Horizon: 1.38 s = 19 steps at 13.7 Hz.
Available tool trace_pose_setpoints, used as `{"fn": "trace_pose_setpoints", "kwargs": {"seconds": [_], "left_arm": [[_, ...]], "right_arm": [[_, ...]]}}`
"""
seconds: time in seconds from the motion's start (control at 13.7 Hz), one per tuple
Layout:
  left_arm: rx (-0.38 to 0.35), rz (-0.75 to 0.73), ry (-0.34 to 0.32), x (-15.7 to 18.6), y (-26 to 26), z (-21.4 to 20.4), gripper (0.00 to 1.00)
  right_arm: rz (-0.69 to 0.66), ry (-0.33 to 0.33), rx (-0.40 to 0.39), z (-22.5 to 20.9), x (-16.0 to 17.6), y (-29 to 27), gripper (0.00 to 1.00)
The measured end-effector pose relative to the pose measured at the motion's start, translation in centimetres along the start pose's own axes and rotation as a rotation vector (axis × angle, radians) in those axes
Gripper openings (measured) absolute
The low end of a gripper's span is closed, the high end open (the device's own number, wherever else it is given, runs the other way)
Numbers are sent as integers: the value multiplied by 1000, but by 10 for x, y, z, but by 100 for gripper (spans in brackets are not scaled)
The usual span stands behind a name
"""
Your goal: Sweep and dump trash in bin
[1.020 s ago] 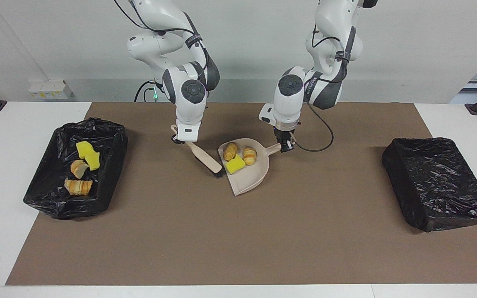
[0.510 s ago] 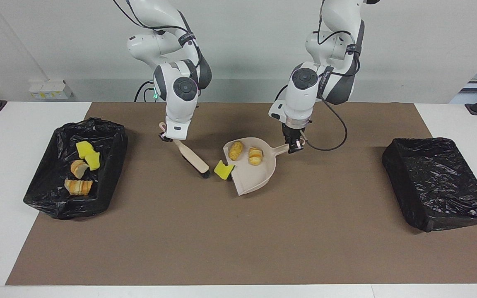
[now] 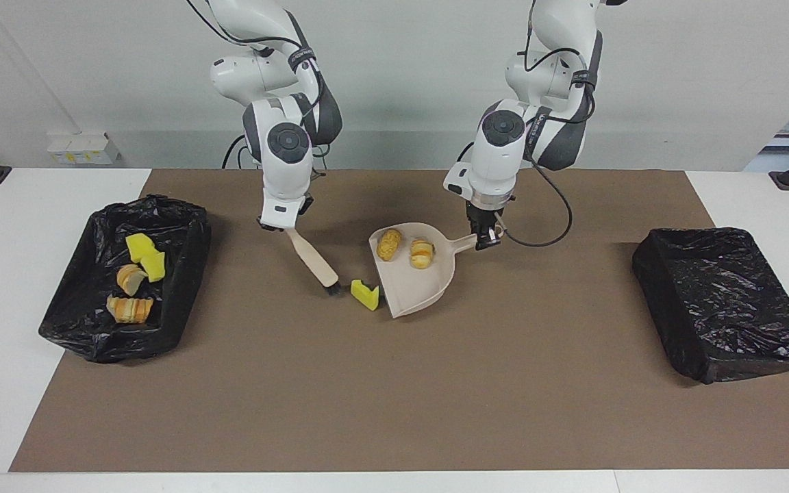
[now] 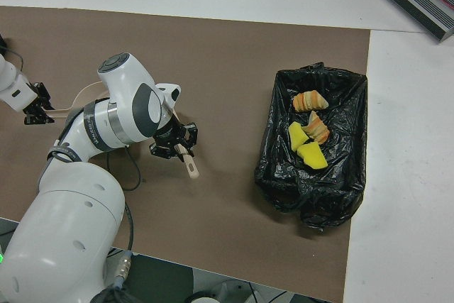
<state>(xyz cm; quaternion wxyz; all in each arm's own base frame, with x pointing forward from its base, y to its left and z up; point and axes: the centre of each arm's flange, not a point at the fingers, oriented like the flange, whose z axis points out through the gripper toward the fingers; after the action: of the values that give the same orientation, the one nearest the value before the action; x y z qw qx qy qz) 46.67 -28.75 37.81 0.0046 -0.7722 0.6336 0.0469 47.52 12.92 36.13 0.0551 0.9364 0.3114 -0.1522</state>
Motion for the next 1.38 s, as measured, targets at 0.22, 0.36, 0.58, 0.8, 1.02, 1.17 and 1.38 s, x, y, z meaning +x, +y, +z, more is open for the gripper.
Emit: {"fn": "trace_pose_setpoints", "kwargs": {"seconds": [0.22, 0.36, 0.58, 0.8, 1.02, 1.17, 1.38], "left_arm": [[-15, -13, -11, -7, -2, 9, 32], [-16, -26, -10, -13, -7, 11, 32], [4, -36, 17, -11, -16, 16, 32], [8, -37, 25, -7, -22, 16, 32], [10, -40, 32, -2, -30, 11, 32], [0, -42, 11, 0, -37, 5, 32], [-6, -32, -20, 5, -41, 3, 32]], "right_arm": [[26, 9, 5, -21, -3, 13, 26], [56, 19, 7, -47, -7, 28, 26], [105, 42, 9, -79, -16, 53, 26], [108, 57, 9, -73, -10, 55, 26], [114, 35, 9, -42, 20, 41, 26], [110, 19, 14, -18, 47, 18, 26], [139, 15, 58, 1, 80, -37, 26]]}}
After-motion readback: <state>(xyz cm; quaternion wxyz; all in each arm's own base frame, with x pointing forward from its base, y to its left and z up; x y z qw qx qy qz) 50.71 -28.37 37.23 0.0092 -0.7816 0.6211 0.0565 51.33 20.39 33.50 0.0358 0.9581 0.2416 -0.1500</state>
